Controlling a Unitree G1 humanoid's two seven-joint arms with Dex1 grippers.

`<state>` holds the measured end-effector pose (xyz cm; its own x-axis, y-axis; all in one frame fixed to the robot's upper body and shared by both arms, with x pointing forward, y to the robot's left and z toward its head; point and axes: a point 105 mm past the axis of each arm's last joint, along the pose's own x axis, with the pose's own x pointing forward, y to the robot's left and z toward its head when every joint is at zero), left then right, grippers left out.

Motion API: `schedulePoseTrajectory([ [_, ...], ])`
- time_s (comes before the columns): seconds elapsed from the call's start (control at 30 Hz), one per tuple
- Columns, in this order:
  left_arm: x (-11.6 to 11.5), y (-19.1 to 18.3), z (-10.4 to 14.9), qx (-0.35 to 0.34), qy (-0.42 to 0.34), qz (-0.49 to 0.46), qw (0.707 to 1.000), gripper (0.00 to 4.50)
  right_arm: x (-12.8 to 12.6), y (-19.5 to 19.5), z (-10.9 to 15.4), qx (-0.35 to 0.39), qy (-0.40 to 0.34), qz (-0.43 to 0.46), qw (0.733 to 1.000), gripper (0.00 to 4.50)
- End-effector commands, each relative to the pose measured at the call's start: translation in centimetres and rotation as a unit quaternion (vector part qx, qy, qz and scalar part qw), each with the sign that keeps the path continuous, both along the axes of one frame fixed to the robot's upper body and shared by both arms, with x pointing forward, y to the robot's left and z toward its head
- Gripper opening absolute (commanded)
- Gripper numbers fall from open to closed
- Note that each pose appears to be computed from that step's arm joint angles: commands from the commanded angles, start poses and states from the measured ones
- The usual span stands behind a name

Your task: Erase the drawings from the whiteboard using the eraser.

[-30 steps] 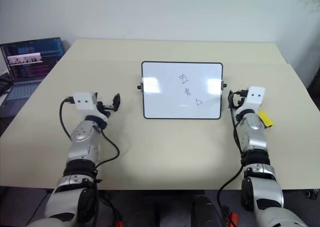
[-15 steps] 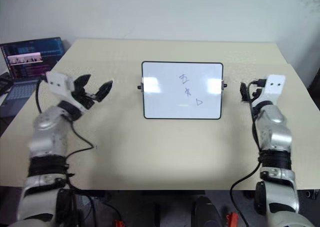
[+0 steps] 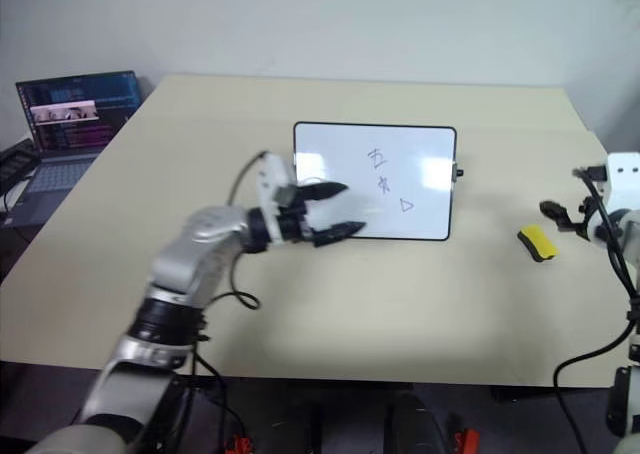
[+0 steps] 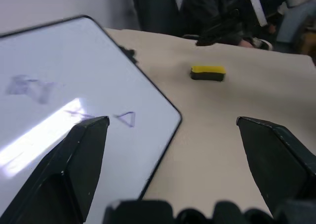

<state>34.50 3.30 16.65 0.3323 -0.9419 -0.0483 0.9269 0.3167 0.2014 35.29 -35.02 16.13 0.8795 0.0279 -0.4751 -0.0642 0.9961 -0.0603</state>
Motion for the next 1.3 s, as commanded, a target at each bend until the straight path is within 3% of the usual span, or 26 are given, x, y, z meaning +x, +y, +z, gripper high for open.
schedulePoseTrajectory([
  [0.03,-0.8,-1.8,-0.5,0.017,-0.033,-0.034,0.999,4.50,-0.4,0.1,0.5,-0.003,0.013,0.029,0.999,4.48],
  [0.43,-2.8,-4.5,-2.1,0.025,-0.015,-0.083,0.996,4.50,-0.3,0.2,-0.9,-0.003,0.046,0.057,0.997,4.48],
  [1.3,-2.1,-2.9,-2.3,0.032,-0.008,-0.054,0.998,4.50,0.6,0.6,-2.3,0.002,0.053,0.066,0.996,4.31],
])
